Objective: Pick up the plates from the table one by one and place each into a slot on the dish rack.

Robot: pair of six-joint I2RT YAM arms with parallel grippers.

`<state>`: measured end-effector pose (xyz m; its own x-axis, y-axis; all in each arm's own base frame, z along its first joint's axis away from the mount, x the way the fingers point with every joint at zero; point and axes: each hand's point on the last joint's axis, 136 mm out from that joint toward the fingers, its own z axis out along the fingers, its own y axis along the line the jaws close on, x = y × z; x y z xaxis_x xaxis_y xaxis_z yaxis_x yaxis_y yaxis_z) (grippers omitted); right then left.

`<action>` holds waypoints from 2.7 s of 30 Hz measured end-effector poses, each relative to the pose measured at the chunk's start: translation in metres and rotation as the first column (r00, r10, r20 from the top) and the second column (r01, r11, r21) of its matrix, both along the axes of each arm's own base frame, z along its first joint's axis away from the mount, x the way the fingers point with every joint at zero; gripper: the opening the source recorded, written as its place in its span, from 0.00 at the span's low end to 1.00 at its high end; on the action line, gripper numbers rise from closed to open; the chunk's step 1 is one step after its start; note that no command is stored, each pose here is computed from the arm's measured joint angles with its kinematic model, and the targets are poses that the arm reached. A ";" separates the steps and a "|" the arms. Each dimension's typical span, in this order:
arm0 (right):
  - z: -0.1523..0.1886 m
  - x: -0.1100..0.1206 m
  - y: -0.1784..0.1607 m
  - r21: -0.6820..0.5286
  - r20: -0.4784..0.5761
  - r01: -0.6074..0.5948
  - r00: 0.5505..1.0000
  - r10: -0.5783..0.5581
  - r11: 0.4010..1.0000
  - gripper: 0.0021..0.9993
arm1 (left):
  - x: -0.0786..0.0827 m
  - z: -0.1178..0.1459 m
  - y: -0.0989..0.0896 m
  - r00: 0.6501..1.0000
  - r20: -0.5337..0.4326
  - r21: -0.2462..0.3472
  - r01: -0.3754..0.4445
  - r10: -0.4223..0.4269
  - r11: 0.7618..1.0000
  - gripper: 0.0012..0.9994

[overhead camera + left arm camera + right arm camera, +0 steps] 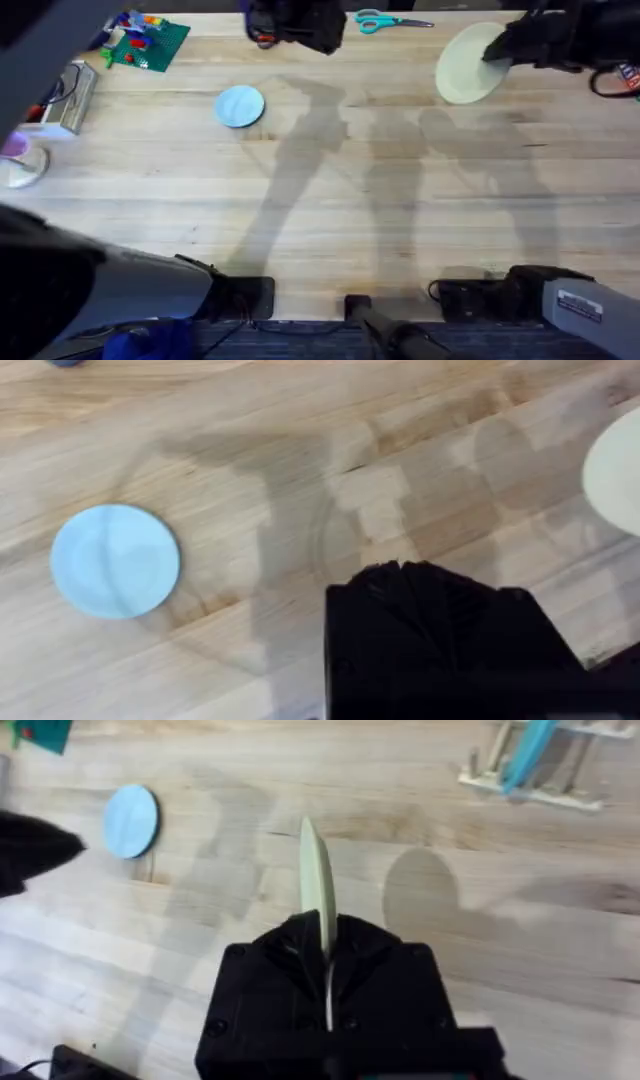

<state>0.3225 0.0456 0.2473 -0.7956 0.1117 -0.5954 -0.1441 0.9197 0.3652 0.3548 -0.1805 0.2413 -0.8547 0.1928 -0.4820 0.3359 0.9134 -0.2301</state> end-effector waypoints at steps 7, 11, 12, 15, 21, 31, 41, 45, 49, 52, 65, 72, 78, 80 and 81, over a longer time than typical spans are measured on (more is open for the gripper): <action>0.026 -0.016 -0.004 -0.034 0.089 0.021 0.996 -0.018 0.999 0.03 | -0.022 0.025 0.037 0.997 0.046 0.073 -0.065 0.061 0.995 0.04; 0.033 -0.023 -0.005 -0.042 0.109 0.028 0.994 -0.023 0.999 0.03 | -0.034 0.036 0.054 0.995 0.066 0.104 -0.087 0.080 0.991 0.04; 0.033 -0.025 -0.005 -0.045 0.108 0.031 0.994 -0.026 0.998 0.03 | -0.037 0.038 0.057 0.994 0.069 0.106 -0.090 0.083 0.990 0.04; 0.031 -0.031 -0.009 -0.065 0.095 0.049 0.995 -0.043 0.997 0.03 | -0.047 0.045 0.066 0.993 0.076 0.113 -0.103 0.095 0.988 0.04; 0.032 -0.036 -0.021 -0.117 0.101 0.099 0.991 -0.087 0.988 0.03 | -0.064 0.055 0.081 0.990 0.086 0.122 -0.125 0.115 0.985 0.04; 0.034 -0.038 -0.027 -0.145 0.115 0.127 0.987 -0.111 0.981 0.03 | -0.084 0.061 0.088 0.990 0.080 0.128 -0.125 0.115 0.984 0.04; 0.034 -0.038 -0.027 -0.145 0.114 0.128 0.987 -0.112 0.981 0.03 | -0.088 0.061 0.089 0.991 0.073 0.135 -0.119 0.110 0.984 0.67; 0.034 -0.037 -0.028 -0.148 0.115 0.131 0.987 -0.114 0.980 0.03 | -0.088 0.061 0.089 0.991 0.072 0.134 -0.122 0.113 0.983 0.99; 0.034 -0.037 -0.028 -0.150 0.115 0.133 0.987 -0.116 0.980 0.03 | -0.089 0.060 0.089 0.991 0.068 0.135 -0.121 0.113 0.983 0.99; 0.034 -0.037 -0.028 -0.150 0.114 0.133 0.987 -0.116 0.980 0.03 | -0.090 0.059 0.090 0.992 0.061 0.139 -0.120 0.112 0.983 0.99; 0.034 -0.037 -0.029 -0.153 0.115 0.135 0.986 -0.118 0.979 0.03 | -0.099 0.054 0.093 0.994 0.020 0.158 -0.113 0.112 0.981 0.99; 0.034 -0.037 -0.029 -0.153 0.115 0.135 0.986 -0.118 0.979 0.03 | -0.099 0.054 0.093 0.994 0.020 0.158 -0.113 0.112 0.981 0.99; 0.034 -0.037 -0.029 -0.153 0.115 0.135 0.986 -0.118 0.979 0.03 | -0.100 0.054 0.093 0.994 0.020 0.158 -0.113 0.112 0.981 0.99; 0.034 -0.037 -0.029 -0.153 0.115 0.135 0.986 -0.118 0.979 0.03 | -0.100 0.054 0.093 0.994 0.020 0.158 -0.113 0.112 0.981 0.99; 0.034 -0.037 -0.029 -0.153 0.115 0.135 0.986 -0.118 0.979 0.03 | -0.100 0.054 0.093 0.994 0.020 0.158 -0.113 0.112 0.981 0.99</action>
<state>0.2852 0.0167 0.2811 -0.7135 0.1045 -0.6928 -0.0525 0.9781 0.2015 0.2553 -0.0877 0.2950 -0.8701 0.1705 -0.4625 0.2306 0.9700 -0.0763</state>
